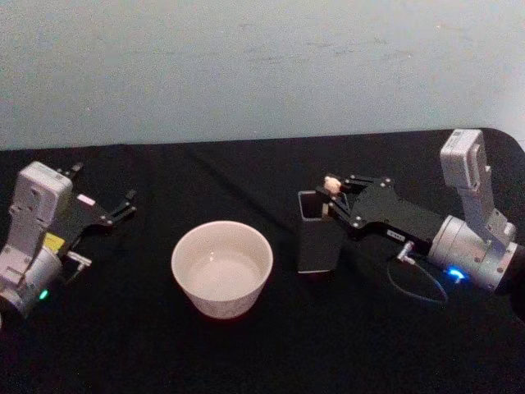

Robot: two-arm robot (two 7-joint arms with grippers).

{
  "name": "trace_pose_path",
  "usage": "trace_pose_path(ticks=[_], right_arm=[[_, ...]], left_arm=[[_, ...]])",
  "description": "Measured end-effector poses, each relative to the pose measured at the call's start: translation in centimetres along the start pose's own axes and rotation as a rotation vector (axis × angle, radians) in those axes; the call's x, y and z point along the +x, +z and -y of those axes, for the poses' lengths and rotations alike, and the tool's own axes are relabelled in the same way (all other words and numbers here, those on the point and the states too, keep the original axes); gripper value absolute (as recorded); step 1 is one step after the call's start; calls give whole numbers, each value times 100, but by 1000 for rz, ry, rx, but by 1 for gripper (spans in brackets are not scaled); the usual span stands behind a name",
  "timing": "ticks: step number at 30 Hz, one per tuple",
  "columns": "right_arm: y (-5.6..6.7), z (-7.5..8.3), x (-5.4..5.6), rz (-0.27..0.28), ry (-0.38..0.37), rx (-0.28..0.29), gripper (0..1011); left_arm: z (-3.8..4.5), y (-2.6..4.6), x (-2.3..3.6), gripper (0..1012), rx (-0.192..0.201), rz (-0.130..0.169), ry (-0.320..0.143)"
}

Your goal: Pick up the stirring spoon with one hand, stir inside the cup, then place it back in its original position.

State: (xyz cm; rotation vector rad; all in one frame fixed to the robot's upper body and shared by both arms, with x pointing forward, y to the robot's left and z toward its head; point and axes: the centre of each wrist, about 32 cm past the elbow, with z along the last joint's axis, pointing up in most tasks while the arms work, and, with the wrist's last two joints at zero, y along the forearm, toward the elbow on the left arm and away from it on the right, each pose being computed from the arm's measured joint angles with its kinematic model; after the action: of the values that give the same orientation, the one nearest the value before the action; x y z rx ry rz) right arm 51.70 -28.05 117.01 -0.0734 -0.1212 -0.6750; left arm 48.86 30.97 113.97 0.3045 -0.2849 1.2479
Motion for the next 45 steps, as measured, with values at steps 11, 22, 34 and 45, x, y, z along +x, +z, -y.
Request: trace_pose_path(ticks=[11,22,34,45], right_arm=[[2,2,3,-2,1,2,213],[7,1,6,-3,2,5,507],[7,2,7,-4,3,6,879],[37,-1,17,-9,-4,25,1000]], left_arm=[[0,0,0,1001,0,0,0],[0,0,0,1001,0,0,0],[0,0,0,1001,0,0,0],[0,0,0,1001,0,0,0]])
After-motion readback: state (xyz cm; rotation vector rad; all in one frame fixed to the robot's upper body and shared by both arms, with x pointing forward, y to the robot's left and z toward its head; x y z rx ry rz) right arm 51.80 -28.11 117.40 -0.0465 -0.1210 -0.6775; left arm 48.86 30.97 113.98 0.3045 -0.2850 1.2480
